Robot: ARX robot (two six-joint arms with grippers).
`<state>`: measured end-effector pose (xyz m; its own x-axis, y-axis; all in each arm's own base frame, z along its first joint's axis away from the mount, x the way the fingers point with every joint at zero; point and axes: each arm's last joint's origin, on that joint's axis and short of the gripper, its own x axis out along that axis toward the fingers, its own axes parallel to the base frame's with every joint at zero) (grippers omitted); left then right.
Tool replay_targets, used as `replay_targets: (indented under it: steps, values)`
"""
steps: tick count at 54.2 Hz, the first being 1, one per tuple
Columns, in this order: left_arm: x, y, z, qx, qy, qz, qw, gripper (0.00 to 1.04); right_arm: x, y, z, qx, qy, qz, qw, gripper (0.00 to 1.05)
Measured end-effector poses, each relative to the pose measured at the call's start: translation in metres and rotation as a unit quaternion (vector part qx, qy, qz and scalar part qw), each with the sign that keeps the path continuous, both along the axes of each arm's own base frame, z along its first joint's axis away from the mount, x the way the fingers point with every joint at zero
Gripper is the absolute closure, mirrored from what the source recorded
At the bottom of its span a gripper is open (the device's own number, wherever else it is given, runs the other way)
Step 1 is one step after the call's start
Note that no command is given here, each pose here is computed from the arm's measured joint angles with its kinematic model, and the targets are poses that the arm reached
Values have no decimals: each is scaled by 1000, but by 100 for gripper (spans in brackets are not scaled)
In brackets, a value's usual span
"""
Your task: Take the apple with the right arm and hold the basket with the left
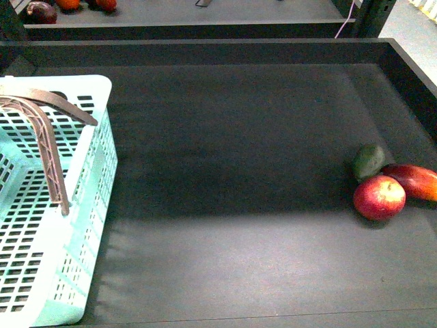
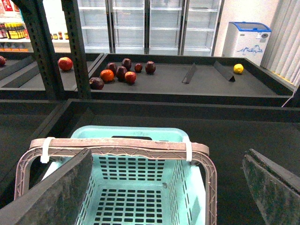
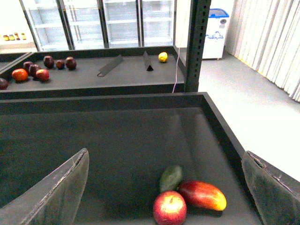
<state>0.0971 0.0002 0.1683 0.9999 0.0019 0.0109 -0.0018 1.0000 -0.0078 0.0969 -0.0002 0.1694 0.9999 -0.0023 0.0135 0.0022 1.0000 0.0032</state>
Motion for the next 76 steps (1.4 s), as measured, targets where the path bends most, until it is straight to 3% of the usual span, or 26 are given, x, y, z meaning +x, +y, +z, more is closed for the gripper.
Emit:
replay_targets:
  steps: [41, 44, 47, 49, 54, 61, 69, 76]
  values:
    - [0, 0, 0, 0, 0, 0, 1000, 7, 0, 0, 0, 0, 0, 0, 1000, 9]
    - [0, 0, -1, -28, 40, -26, 998, 7, 0, 0, 0, 0, 0, 0, 1000, 9]
    - [3, 1, -1, -121, 170, -60, 976, 7, 0, 0, 0, 0, 0, 0, 1000, 9]
    - [7, 2, -3, -169, 222, -63, 958, 7, 0, 0, 0, 0, 0, 1, 1000, 9]
    - [24, 8, -9, -308, 288, -23, 906, 7, 0, 0, 0, 0, 0, 0, 1000, 9]
    - [52, 14, -9, -423, 310, 29, 851, 7, 0, 0, 0, 0, 0, 0, 1000, 9]
    - [90, 25, -1, -505, 308, 85, 802, 7, 0, 0, 0, 0, 0, 0, 1000, 9]
    - [121, 33, 6, -539, 301, 119, 778, 7, 0, 0, 0, 0, 0, 0, 1000, 9]
